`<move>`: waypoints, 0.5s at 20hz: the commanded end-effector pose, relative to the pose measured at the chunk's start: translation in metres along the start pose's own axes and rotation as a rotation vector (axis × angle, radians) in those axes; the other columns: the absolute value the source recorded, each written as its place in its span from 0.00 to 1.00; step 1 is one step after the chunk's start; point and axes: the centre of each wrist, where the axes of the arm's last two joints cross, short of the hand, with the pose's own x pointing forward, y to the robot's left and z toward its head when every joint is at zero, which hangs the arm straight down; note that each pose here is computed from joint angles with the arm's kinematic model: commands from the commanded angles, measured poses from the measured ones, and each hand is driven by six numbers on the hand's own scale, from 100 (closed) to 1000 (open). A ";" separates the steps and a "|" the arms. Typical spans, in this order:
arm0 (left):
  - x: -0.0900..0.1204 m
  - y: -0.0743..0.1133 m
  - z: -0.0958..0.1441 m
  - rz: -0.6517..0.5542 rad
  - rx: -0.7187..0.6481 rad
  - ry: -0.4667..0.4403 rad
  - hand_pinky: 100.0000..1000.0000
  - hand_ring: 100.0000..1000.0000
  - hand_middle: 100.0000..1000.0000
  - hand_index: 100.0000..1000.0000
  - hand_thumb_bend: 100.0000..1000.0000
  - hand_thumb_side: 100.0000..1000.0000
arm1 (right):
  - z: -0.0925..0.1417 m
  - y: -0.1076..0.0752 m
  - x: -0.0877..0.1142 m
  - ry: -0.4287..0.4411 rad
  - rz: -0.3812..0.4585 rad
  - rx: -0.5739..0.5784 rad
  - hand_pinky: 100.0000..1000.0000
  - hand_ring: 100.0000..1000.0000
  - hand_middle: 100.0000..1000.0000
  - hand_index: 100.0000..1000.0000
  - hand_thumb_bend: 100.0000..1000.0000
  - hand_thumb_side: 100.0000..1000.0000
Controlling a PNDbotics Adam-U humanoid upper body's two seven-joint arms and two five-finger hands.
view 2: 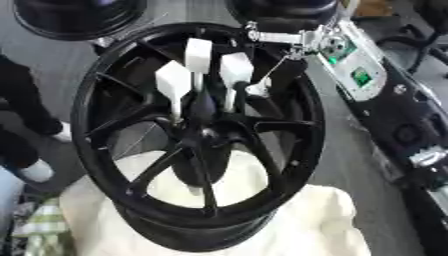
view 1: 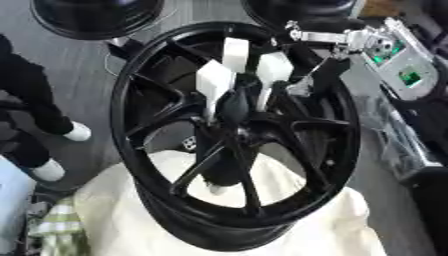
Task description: Pull the pin out of the wheel hub.
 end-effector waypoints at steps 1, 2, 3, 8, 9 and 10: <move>0.008 0.004 -0.002 -0.025 -0.007 -0.015 0.70 0.67 0.59 0.80 0.16 0.98 | 0.016 -0.029 0.007 0.004 0.029 -0.045 0.57 0.48 0.37 0.46 0.00 0.15; 0.008 0.004 -0.002 -0.025 -0.006 -0.015 0.70 0.67 0.59 0.80 0.16 0.98 | 0.019 -0.033 0.009 0.001 0.029 -0.052 0.57 0.48 0.37 0.46 0.00 0.15; 0.008 0.004 -0.002 -0.025 -0.005 -0.014 0.70 0.67 0.59 0.80 0.16 0.98 | 0.022 -0.037 0.010 -0.003 0.028 -0.055 0.56 0.48 0.37 0.45 0.00 0.15; 0.007 0.005 -0.001 -0.027 0.000 -0.010 0.70 0.67 0.59 0.80 0.17 0.98 | 0.039 -0.057 0.019 -0.013 0.036 -0.100 0.56 0.48 0.37 0.45 0.00 0.14; 0.007 0.006 -0.001 -0.027 0.002 -0.009 0.70 0.67 0.59 0.80 0.17 0.98 | 0.044 -0.061 0.020 -0.013 0.033 -0.115 0.56 0.48 0.37 0.45 0.00 0.13; 0.006 0.006 0.000 -0.028 0.003 -0.008 0.70 0.67 0.59 0.80 0.17 0.98 | 0.050 -0.064 0.021 -0.011 0.026 -0.129 0.55 0.48 0.37 0.45 0.00 0.12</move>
